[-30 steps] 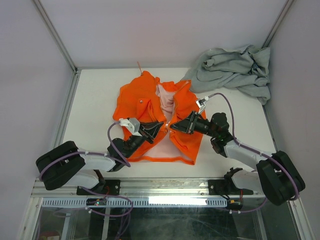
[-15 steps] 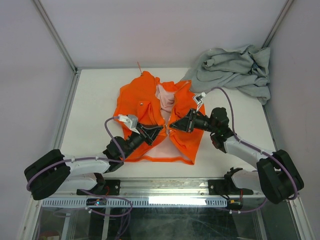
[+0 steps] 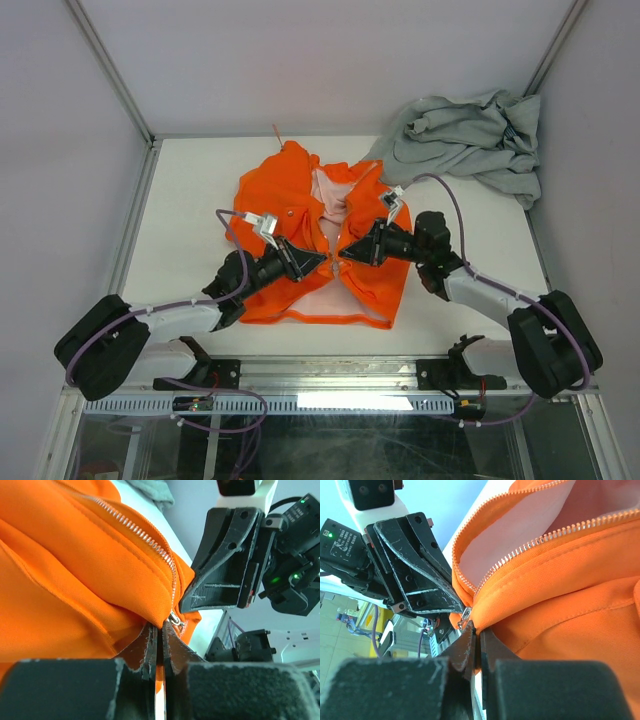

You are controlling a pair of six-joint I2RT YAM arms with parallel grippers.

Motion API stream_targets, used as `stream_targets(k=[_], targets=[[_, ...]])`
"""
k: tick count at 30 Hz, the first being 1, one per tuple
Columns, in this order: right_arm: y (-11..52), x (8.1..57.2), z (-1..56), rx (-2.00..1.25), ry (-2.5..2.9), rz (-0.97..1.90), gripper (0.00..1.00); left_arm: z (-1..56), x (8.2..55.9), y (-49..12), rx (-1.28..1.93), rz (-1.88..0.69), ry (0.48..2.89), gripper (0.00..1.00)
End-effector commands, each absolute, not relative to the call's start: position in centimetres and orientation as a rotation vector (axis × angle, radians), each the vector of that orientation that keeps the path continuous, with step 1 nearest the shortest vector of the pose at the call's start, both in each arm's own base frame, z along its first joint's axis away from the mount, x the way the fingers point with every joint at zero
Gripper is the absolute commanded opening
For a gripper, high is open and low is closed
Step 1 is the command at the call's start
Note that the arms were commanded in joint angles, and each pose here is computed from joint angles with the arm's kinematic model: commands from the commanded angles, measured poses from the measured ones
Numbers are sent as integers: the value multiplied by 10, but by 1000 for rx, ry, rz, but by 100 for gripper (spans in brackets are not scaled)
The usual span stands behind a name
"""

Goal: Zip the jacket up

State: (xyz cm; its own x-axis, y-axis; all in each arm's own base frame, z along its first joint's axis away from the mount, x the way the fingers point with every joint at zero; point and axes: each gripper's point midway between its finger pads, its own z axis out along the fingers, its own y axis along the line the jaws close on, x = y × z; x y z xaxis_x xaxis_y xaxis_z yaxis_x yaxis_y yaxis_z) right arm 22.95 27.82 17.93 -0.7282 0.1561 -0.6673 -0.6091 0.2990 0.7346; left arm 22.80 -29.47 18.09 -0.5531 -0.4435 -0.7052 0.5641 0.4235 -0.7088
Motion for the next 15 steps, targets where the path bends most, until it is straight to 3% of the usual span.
stream_targets(k=[1, 8, 15], targets=[[278, 265, 208, -401, 1785, 1376, 0, 177, 205, -312, 172, -1494, 1813, 0], [287, 256, 204, -459, 1782, 1422, 0, 188, 213, -300, 21, -1597, 1767, 18], [293, 246, 199, -477, 1778, 1449, 0, 193, 214, -305, 22, -1645, 1764, 26]])
